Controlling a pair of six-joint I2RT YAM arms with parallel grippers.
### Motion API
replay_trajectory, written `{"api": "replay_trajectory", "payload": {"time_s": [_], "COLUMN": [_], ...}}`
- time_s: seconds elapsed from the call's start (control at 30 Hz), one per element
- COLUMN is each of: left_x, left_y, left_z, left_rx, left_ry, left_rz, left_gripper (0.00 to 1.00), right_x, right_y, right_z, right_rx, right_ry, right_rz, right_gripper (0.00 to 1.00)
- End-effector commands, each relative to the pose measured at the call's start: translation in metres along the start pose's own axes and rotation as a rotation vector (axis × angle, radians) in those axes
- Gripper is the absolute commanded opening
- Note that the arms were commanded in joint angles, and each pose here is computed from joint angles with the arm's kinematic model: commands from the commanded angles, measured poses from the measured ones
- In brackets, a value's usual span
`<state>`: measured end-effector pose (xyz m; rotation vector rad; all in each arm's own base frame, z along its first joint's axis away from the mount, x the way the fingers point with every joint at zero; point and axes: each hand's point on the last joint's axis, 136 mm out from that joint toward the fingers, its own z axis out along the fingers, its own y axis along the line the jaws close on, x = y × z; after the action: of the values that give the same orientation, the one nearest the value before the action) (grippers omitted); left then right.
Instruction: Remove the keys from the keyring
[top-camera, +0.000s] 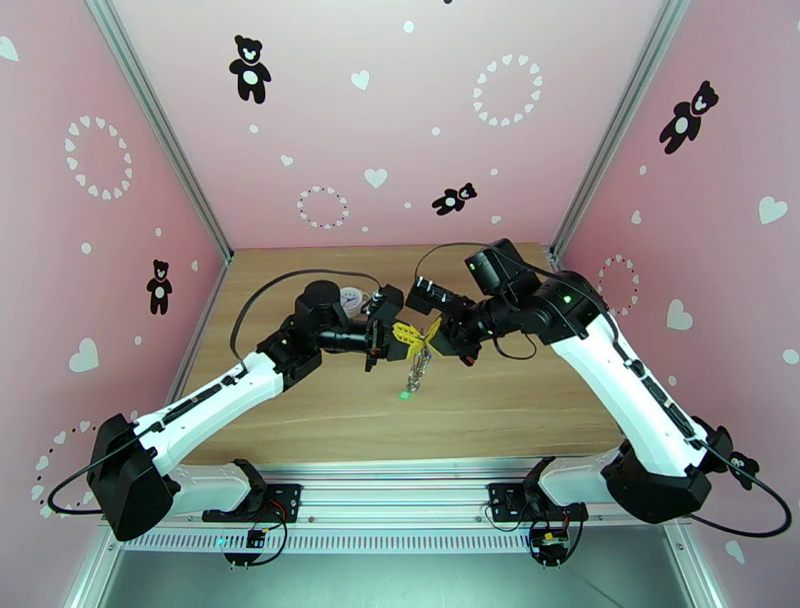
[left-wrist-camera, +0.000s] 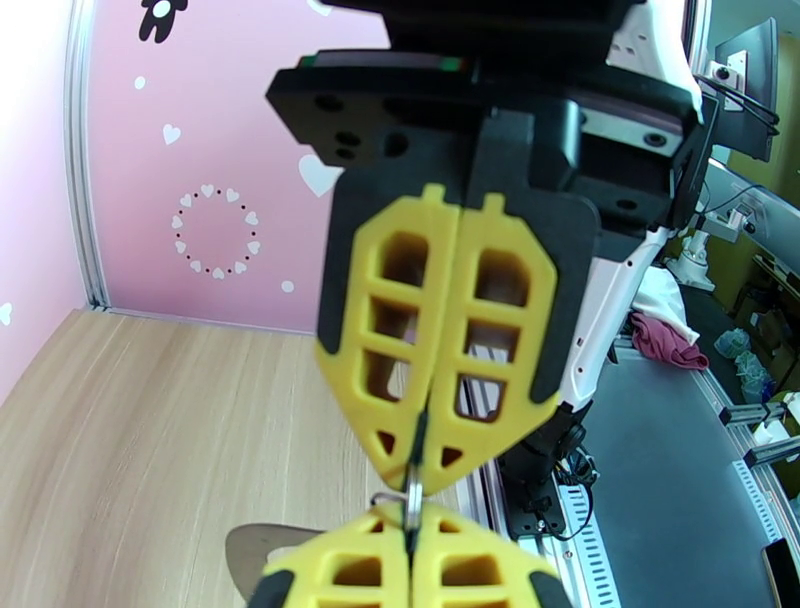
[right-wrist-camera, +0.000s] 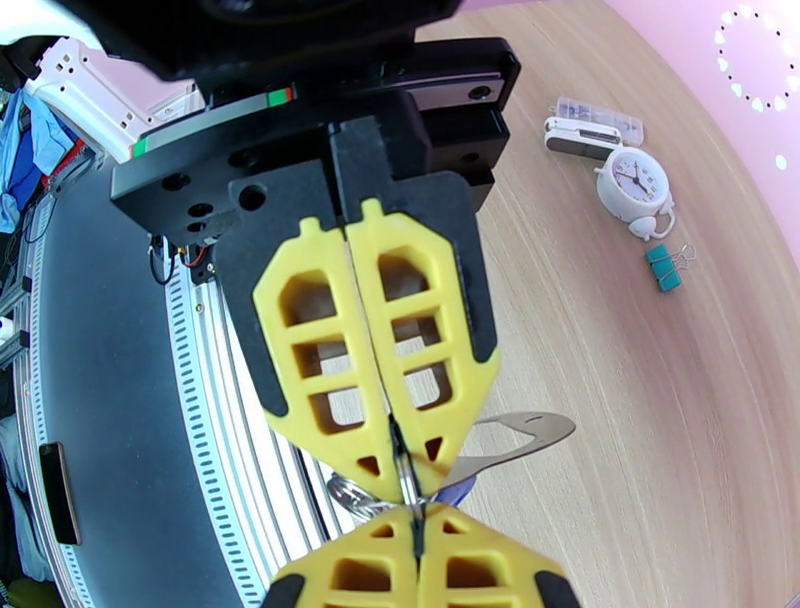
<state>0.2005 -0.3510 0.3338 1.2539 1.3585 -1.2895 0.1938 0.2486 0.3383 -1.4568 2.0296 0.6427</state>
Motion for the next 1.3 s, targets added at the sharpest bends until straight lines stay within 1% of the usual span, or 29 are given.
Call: {"api": "replay_trajectory", "payload": {"time_s": [0.0, 0.07, 0.13, 0.2, 0.33, 0.5, 0.67, 0.77, 0.9, 1.07, 1.17, 1.27], "left_x": [-0.017, -0.021, -0.025, -0.027, -0.031, -0.034, -0.042, -0.044, -0.05, -0.05, -0.051, -0.054], "left_y": [-0.009, -0.009, -0.01, -0.009, -0.008, -0.009, -0.011, -0.011, -0.01, -0.009, -0.009, -0.01], "left_z": [-0.008, -0.012, -0.013, -0.014, -0.017, -0.02, -0.02, -0.02, -0.021, -0.02, -0.02, -0.02], "left_rx": [0.002, -0.008, -0.01, -0.014, -0.014, -0.024, -0.01, -0.012, -0.014, -0.014, -0.013, -0.01], "left_ry": [-0.068, -0.099, -0.118, -0.13, -0.161, -0.176, -0.201, -0.211, -0.233, -0.238, -0.245, -0.249], "left_rz": [0.077, 0.097, 0.1, 0.101, 0.105, 0.12, 0.127, 0.129, 0.131, 0.13, 0.133, 0.137], "left_gripper": [0.0, 0.0, 0.0, 0.0, 0.0, 0.0, 0.0, 0.0, 0.0, 0.0, 0.0, 0.0], "right_x": [-0.007, -0.007, -0.008, -0.011, -0.016, -0.015, -0.017, -0.013, -0.015, -0.021, -0.023, -0.026], "right_y": [0.004, 0.004, 0.005, 0.006, 0.0, -0.012, -0.008, -0.011, -0.015, -0.013, -0.012, -0.01], "right_z": [-0.006, -0.007, -0.01, -0.016, -0.035, -0.047, -0.032, -0.024, -0.017, -0.021, -0.018, -0.02], "right_rx": [0.008, 0.003, 0.001, -0.014, -0.039, -0.133, -0.253, -0.257, -0.302, -0.315, -0.364, -0.39], "right_ry": [-0.054, -0.073, -0.093, -0.134, -0.26, -0.419, -0.485, -0.494, -0.5, -0.528, -0.527, -0.543], "right_rz": [-0.009, 0.0, 0.008, 0.02, 0.093, 0.209, 0.216, 0.214, 0.221, 0.182, 0.181, 0.163], "right_gripper": [0.07, 0.17, 0.29, 0.3, 0.37, 0.42, 0.44, 0.44, 0.45, 0.45, 0.44, 0.4]}}
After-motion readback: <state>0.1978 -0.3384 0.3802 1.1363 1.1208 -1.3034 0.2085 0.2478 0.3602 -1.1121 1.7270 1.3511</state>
